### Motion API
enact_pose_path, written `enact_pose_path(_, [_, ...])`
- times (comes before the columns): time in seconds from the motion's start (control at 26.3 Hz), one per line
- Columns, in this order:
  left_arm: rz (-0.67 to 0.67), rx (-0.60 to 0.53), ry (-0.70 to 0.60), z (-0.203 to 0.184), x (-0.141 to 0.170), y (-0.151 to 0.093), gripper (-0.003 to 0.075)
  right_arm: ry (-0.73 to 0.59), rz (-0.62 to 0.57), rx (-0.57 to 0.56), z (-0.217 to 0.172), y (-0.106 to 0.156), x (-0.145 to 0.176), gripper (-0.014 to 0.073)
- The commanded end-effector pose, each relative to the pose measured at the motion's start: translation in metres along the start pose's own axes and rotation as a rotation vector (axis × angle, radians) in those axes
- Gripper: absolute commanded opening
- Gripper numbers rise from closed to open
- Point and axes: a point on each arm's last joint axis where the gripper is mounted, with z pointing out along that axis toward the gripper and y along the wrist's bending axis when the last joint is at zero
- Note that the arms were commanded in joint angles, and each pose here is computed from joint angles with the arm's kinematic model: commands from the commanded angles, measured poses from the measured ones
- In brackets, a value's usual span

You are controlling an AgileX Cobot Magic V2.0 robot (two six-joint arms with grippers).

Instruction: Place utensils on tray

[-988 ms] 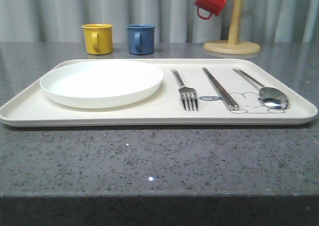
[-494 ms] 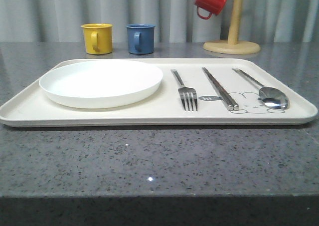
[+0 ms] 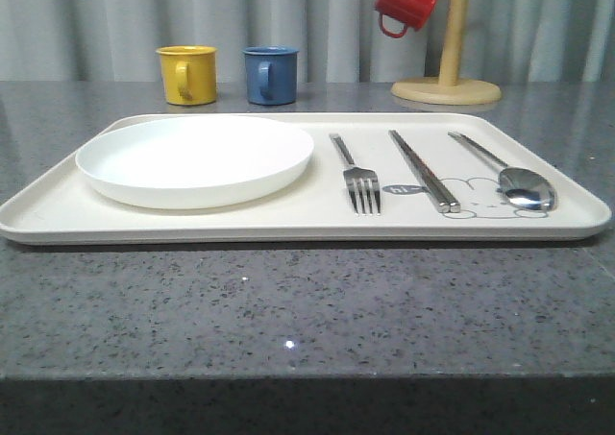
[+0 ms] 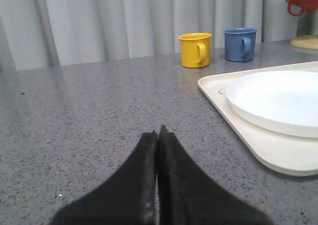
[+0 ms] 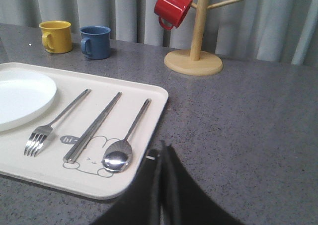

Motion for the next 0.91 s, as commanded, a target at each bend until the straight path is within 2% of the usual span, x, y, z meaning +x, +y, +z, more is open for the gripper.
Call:
enact_pose_path(0.0, [-0.017,-0.019,-0.105,-0.002,-0.009,0.002,-0.0018,-0.074,-0.027,0.008,0.005,0.000,0.000,-0.0074])
enact_pose_path(0.23, [-0.017,-0.019,-0.105,-0.002,-0.009,0.002,-0.0018,-0.030,0.044,0.121,0.013,-0.007,0.057,-0.0074])
enact_pose_path(0.38, [-0.017,-0.019,-0.105,-0.002,-0.009,0.002,-0.0018,-0.022,0.062,0.198,0.012,-0.011,0.082,-0.0074])
enact_pose_path(0.49, [-0.017,-0.019,-0.105,-0.002,-0.009,0.002,-0.0018,-0.028,0.065,0.229,0.010,-0.013,0.089,-0.0074])
enact_pose_path(0.87, [-0.017,-0.018,-0.103,-0.002,-0.009,0.002,-0.0018,-0.060,0.050,0.228,0.010,-0.013,0.086,-0.0074])
